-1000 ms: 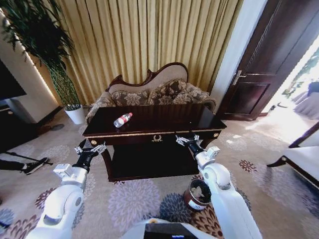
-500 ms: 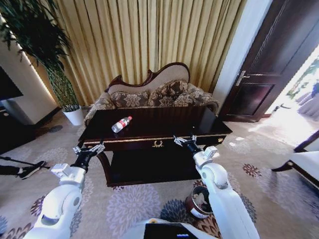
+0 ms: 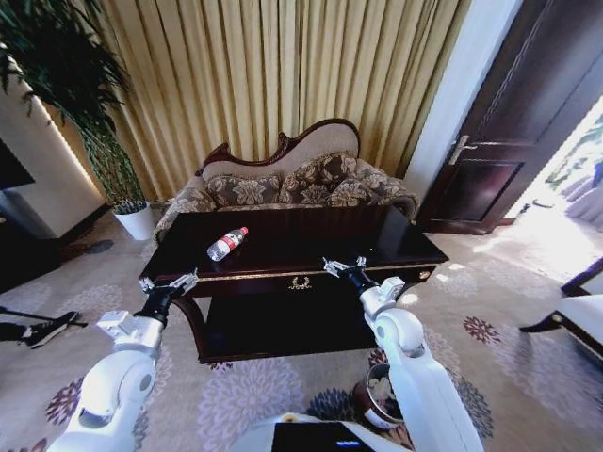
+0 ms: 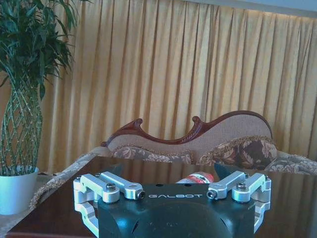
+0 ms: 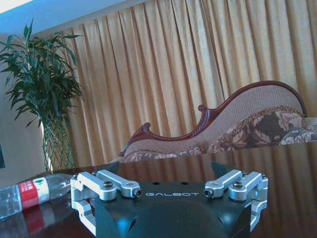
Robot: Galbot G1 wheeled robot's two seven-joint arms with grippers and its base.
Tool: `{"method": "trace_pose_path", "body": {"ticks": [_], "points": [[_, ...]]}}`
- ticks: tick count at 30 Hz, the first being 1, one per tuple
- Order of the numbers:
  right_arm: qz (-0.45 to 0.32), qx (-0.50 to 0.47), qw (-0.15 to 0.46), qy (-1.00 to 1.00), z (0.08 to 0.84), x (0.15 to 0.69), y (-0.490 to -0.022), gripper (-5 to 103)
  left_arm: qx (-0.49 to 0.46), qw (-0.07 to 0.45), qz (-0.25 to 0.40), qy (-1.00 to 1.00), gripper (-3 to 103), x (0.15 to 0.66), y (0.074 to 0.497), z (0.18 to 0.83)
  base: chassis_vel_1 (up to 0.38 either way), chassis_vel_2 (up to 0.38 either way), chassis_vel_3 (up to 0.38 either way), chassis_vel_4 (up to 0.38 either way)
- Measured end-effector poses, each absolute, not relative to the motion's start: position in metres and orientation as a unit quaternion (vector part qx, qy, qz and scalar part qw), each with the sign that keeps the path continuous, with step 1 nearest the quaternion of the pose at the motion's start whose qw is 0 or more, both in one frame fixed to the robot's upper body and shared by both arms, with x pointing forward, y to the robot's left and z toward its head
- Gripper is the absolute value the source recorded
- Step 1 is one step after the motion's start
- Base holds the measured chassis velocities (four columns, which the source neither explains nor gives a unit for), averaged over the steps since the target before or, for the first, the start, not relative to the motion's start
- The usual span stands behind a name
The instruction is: Move to the front of the table and place the trash on the table into the trash bin.
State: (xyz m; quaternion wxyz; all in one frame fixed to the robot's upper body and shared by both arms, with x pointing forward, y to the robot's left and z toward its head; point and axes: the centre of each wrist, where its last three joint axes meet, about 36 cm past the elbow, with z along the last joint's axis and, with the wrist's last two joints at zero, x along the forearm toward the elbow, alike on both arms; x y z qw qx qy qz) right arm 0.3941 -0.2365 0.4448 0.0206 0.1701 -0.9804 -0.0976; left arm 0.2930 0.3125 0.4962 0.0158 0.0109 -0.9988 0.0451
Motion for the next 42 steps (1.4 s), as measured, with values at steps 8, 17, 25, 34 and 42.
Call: {"method": "trace_pose_path", "body": {"ticks": [8,17,25,34,42], "points": [[-0.092,0.156,0.008,-0.983,0.448,0.392,-0.247,100,-0.029,0.028,0.09,-0.995,100,0.316,0.341,0.532,-0.048,0.06,0.049,-0.061],[-0.1,0.151,0.007,-0.983,0.441,0.395,-0.239,100,-0.054,0.044,0.041,-0.997,100,0.353,0.389,0.551,0.0,0.0,0.0,0.0],[-0.095,0.147,0.016,-0.984,0.432,0.394,-0.235,100,-0.077,0.1,0.081,-0.989,100,0.391,0.417,0.549,0.0,0.0,0.0,0.0],[-0.096,0.145,0.017,-0.985,0.429,0.393,-0.235,100,-0.084,0.148,0.092,-0.981,100,0.461,0.438,0.546,0.0,0.0,0.0,0.0],[-0.097,0.145,0.016,-0.985,0.429,0.393,-0.235,100,-0.087,0.172,0.08,-0.978,100,0.49,0.462,0.54,0.0,0.0,0.0,0.0]]}}
